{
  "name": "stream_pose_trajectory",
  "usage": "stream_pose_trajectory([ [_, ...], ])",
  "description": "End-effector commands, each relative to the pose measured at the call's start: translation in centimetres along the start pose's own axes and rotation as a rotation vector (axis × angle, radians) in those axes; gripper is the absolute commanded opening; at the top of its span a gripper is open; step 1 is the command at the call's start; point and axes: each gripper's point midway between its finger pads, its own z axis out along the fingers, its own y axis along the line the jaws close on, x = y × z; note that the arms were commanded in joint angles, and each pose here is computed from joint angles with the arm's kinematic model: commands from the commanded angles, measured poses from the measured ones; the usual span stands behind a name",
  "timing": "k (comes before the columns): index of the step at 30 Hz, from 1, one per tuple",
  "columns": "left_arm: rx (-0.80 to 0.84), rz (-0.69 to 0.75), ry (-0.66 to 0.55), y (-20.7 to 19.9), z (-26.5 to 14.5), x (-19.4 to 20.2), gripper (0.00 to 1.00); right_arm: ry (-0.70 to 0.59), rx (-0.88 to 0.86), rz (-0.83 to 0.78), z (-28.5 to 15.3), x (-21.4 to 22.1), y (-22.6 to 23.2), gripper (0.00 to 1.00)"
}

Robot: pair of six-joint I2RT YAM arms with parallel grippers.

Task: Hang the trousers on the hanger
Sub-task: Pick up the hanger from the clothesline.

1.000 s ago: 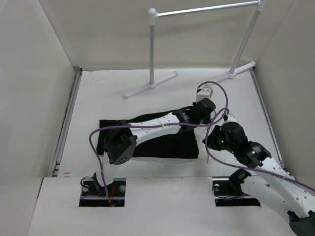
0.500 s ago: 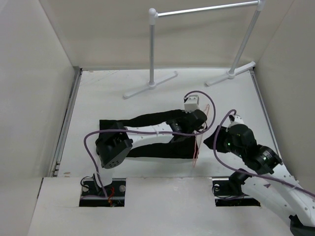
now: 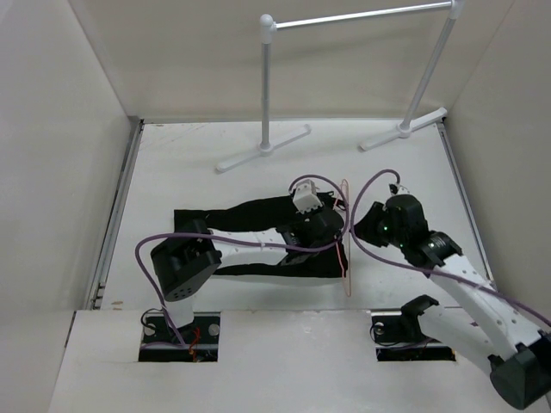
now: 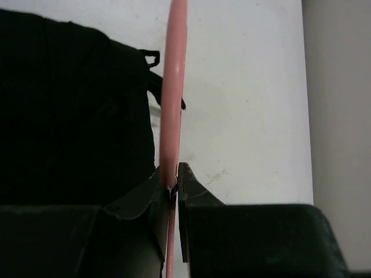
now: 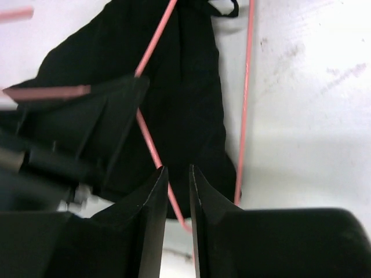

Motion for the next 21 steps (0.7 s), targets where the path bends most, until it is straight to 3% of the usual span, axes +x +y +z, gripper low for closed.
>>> stream_pose_trajectory([
  [1,0.080,-0.209,-0.060,-2.5,-0.6,-1.1,0.00,-0.073,-0.111,0.016,2.7,-2.8,2.4,0.28],
  [5,0.080,-0.240,-0.079,-2.0,0.0,0.1,0.00,-0.058,-0.071,0.036,5.7,-3.0,1.1,0.30],
  [14,0.041,-0.218,-0.113,0.3,0.8,1.5,0.01,0.020,0.017,0.059,10.5,-0.5,-1.8,0.54],
  [21,-0.008,-0.185,-0.127,3.0,0.8,2.1,0.02,0.049,0.049,0.096,11.8,0.8,-3.0,0.59],
])
